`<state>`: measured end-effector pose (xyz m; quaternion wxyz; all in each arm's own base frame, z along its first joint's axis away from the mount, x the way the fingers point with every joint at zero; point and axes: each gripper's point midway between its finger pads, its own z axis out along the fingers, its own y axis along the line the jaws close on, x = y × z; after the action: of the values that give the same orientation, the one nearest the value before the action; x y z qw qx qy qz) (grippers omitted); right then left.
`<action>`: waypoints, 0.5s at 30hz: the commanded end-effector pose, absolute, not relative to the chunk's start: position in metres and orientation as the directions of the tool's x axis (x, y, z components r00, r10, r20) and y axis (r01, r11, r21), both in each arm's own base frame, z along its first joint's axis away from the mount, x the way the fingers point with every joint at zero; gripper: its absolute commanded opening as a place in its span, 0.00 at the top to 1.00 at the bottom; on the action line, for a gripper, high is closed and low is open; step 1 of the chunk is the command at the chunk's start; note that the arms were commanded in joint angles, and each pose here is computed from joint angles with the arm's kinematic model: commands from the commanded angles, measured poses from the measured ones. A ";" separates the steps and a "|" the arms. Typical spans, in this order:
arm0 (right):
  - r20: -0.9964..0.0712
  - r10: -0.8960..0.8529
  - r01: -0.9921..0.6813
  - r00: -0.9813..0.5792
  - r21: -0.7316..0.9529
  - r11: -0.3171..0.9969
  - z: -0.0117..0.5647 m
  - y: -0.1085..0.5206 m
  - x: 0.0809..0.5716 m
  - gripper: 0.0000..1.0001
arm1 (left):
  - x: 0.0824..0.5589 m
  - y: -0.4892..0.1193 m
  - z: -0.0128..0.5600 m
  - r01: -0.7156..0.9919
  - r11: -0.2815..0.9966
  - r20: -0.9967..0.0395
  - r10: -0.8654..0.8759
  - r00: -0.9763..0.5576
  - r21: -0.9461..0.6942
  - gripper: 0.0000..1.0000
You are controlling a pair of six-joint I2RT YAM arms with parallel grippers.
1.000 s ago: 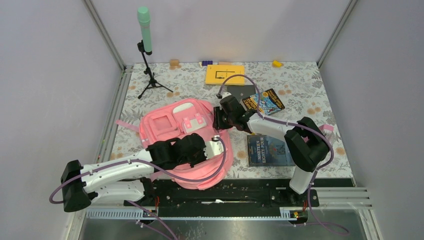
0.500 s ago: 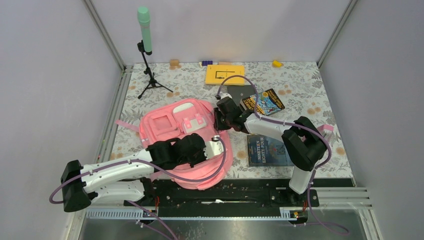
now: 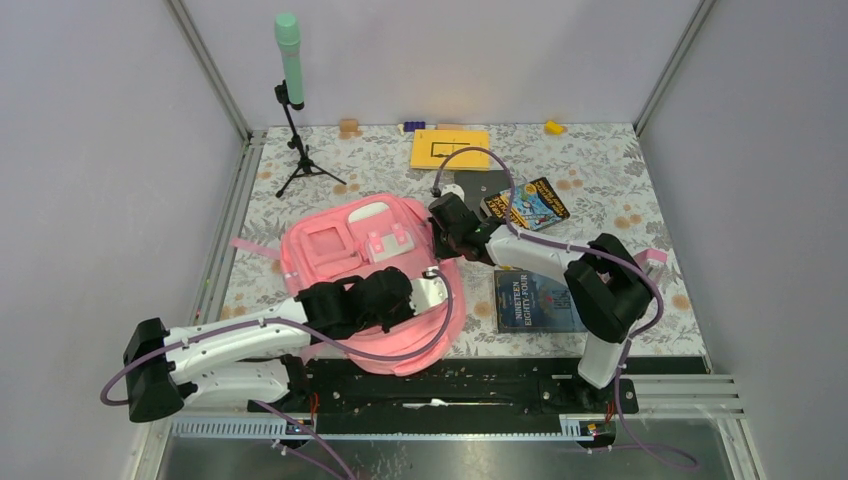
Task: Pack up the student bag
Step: Unzip the student bag at the center of the board.
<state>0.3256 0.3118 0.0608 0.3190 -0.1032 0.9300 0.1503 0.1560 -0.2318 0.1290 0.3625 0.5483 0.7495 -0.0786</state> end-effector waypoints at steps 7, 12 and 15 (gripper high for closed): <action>-0.663 -0.142 -0.190 -0.736 0.001 0.982 0.097 0.251 0.323 1.00 | 0.201 -0.215 0.158 0.687 0.587 -0.651 0.728 -0.215 0.429 1.00; -0.651 -0.157 -0.157 -0.743 -0.058 0.986 0.098 0.231 0.315 1.00 | 0.209 -0.214 0.166 0.626 0.652 -0.684 0.686 -0.248 0.427 1.00; -0.655 -0.139 -0.135 -0.743 -0.057 0.989 0.100 0.224 0.311 1.00 | 0.212 -0.214 0.171 0.584 0.705 -0.713 0.641 -0.283 0.402 1.00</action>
<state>0.3236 0.2668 0.0893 0.3509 -0.0793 0.9307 0.0667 0.1784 -0.2339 0.1364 0.3967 0.4821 0.7801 -0.0398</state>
